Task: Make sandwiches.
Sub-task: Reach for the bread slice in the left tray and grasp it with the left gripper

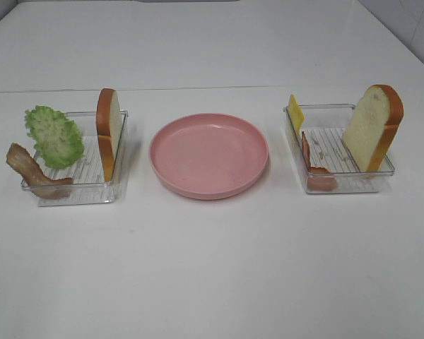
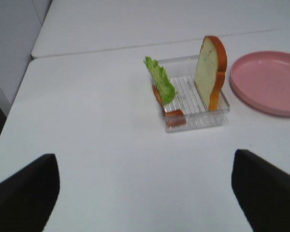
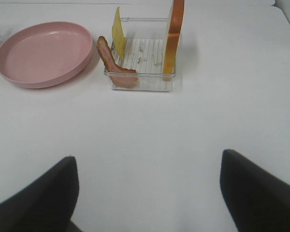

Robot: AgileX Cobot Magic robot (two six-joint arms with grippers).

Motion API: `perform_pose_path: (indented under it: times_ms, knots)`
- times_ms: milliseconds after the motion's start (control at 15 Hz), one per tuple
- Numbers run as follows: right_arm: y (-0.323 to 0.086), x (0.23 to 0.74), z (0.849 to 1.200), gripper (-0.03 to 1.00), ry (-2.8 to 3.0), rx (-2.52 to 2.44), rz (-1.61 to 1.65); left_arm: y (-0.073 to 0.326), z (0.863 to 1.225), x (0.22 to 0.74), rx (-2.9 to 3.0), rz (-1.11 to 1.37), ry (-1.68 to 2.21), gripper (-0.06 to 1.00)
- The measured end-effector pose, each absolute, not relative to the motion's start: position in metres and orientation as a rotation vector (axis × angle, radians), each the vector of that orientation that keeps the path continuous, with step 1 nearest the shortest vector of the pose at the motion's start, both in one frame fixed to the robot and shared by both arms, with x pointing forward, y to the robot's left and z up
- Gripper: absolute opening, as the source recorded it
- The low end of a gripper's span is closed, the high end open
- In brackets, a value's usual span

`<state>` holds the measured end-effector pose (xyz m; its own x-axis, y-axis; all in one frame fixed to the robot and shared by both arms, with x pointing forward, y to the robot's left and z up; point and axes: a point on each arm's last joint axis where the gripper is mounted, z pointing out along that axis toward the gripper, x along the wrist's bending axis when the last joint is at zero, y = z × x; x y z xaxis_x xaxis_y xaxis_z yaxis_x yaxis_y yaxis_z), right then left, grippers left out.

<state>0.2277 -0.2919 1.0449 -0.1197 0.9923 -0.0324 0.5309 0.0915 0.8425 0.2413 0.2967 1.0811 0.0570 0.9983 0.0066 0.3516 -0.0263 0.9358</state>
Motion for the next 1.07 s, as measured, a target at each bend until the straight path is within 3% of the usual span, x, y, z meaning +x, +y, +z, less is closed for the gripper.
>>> perform_pose_path:
  times_ms: [267, 533, 1067]
  knots:
    - [-0.292, 0.228, 1.045, 0.75, 1.73, 1.507, 0.916, 0.293, 1.114, 0.291, 1.528, 0.885, 1.467, 0.89]
    - [-0.292, 0.228, 1.045, 0.75, 1.73, 1.507, 0.916, 0.288, 1.15, 0.398, 1.624, 0.659, 1.617, 0.88]
    - [-0.292, 0.228, 1.045, 0.75, 1.73, 1.507, 0.916, 0.277, 1.134, 0.555, 1.766, 0.24, 1.829, 0.88]
